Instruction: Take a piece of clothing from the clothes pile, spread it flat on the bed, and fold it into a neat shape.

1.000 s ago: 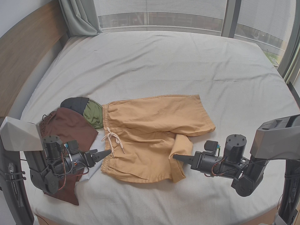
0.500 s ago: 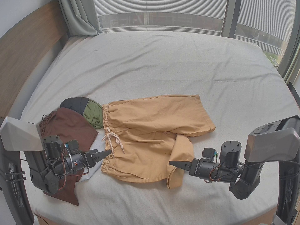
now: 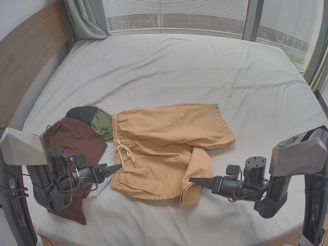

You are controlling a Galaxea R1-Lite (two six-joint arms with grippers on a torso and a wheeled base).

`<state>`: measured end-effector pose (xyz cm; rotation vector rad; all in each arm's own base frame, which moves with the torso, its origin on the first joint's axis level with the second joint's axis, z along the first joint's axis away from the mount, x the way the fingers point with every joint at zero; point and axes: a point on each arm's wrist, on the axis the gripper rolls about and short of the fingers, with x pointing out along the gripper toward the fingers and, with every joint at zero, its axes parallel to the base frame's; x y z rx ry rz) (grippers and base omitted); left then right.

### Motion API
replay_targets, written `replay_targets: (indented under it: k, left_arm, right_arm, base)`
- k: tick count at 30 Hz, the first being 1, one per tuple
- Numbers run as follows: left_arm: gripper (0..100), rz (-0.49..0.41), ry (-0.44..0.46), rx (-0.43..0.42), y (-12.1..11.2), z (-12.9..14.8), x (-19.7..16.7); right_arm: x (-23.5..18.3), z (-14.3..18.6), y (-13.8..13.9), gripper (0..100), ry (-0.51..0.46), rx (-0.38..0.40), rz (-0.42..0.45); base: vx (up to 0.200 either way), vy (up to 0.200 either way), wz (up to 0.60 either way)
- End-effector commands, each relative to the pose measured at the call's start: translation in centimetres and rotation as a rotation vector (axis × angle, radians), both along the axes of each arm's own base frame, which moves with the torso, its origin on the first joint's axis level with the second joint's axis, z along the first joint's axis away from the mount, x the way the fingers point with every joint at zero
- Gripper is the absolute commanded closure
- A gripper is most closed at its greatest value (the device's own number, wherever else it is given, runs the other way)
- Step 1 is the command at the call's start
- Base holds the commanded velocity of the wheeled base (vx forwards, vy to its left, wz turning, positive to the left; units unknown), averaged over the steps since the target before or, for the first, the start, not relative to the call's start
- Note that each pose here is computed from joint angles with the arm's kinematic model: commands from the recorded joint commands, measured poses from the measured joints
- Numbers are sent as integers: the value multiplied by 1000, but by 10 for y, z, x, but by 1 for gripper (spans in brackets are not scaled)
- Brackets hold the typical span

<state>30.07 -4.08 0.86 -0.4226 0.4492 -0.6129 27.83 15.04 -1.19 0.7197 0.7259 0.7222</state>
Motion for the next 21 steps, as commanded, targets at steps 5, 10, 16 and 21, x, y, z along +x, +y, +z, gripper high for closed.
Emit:
replay_targets:
  k: [5, 10, 16, 21]
  left_arm:
    - [0, -2, -1, 0, 0, 0, 0]
    - [0, -3, -1, 0, -1, 0, 0]
    - [0, -3, -1, 0, -1, 0, 0]
    - [0, -3, -1, 0, -1, 0, 0]
  right_arm:
    - [14, -6, -4, 0, -17, -5, -63]
    - [21, -4, -10, 0, -32, 1, -91]
    - [33, 4, -20, 0, -71, 18, -134]
    - [38, 16, -23, 0, -106, 35, -149]
  base:
    - [0, 0, 0]
    - [0, 0, 0]
    - [0, 0, 0]
    - [0, 0, 0]
